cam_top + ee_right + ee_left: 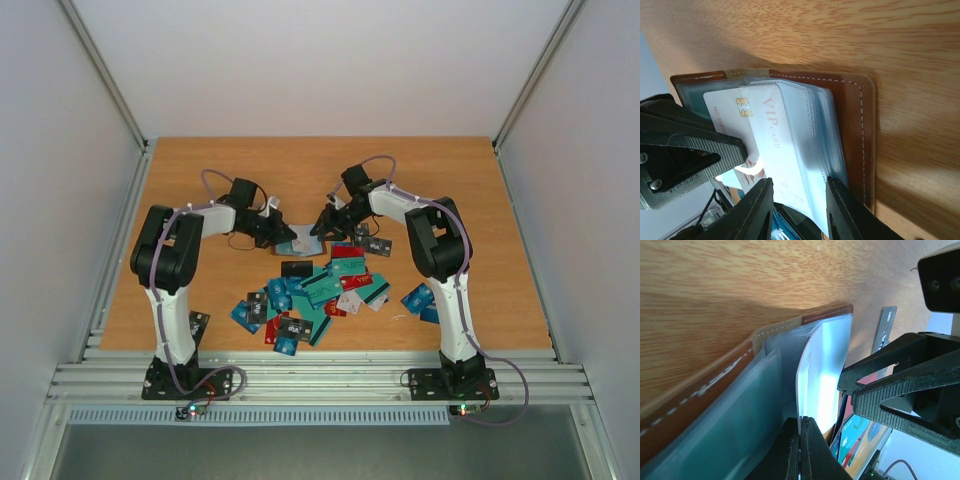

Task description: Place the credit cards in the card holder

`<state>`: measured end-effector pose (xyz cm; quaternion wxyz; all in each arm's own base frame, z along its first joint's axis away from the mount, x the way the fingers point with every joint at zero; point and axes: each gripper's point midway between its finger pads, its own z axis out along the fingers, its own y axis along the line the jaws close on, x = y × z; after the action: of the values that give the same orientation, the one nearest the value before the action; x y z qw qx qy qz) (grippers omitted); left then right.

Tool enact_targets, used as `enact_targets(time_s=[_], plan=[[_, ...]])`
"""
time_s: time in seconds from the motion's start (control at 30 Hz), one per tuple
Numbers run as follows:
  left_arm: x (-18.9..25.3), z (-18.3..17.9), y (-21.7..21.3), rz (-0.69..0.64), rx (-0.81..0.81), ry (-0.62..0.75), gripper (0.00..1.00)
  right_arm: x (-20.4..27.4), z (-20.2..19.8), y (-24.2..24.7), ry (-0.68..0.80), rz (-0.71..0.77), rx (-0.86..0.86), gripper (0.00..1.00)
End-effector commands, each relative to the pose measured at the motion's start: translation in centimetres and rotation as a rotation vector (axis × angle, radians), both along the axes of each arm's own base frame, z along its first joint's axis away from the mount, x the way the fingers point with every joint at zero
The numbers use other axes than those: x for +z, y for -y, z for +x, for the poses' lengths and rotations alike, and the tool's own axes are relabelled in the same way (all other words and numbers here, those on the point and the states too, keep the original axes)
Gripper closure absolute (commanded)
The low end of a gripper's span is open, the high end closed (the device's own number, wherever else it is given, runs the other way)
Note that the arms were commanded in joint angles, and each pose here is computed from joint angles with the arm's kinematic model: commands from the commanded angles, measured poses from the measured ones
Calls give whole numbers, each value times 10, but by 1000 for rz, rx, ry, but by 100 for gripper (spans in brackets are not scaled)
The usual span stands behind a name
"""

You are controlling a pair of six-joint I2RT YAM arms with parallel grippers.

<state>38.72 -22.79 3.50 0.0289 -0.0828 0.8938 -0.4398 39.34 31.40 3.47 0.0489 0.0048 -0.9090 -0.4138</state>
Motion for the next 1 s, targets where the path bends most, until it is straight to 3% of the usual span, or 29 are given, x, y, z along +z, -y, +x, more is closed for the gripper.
enact_targets(time_s=[0.0, 0.5, 0.73, 0.97], plan=[[-17, -3, 8, 55, -2, 1, 97, -22, -18, 7, -102, -66, -26, 69], [-20, -18, 15, 155, -103, -65, 80, -16, -16, 5, -118, -57, -47, 69], [-10, -23, 7, 227, -116, -87, 63, -11, -14, 4, -106, -55, -51, 69], [-1, -28, 0, 275, -125, -116, 53, -6, -12, 3, -95, -47, -54, 69]])
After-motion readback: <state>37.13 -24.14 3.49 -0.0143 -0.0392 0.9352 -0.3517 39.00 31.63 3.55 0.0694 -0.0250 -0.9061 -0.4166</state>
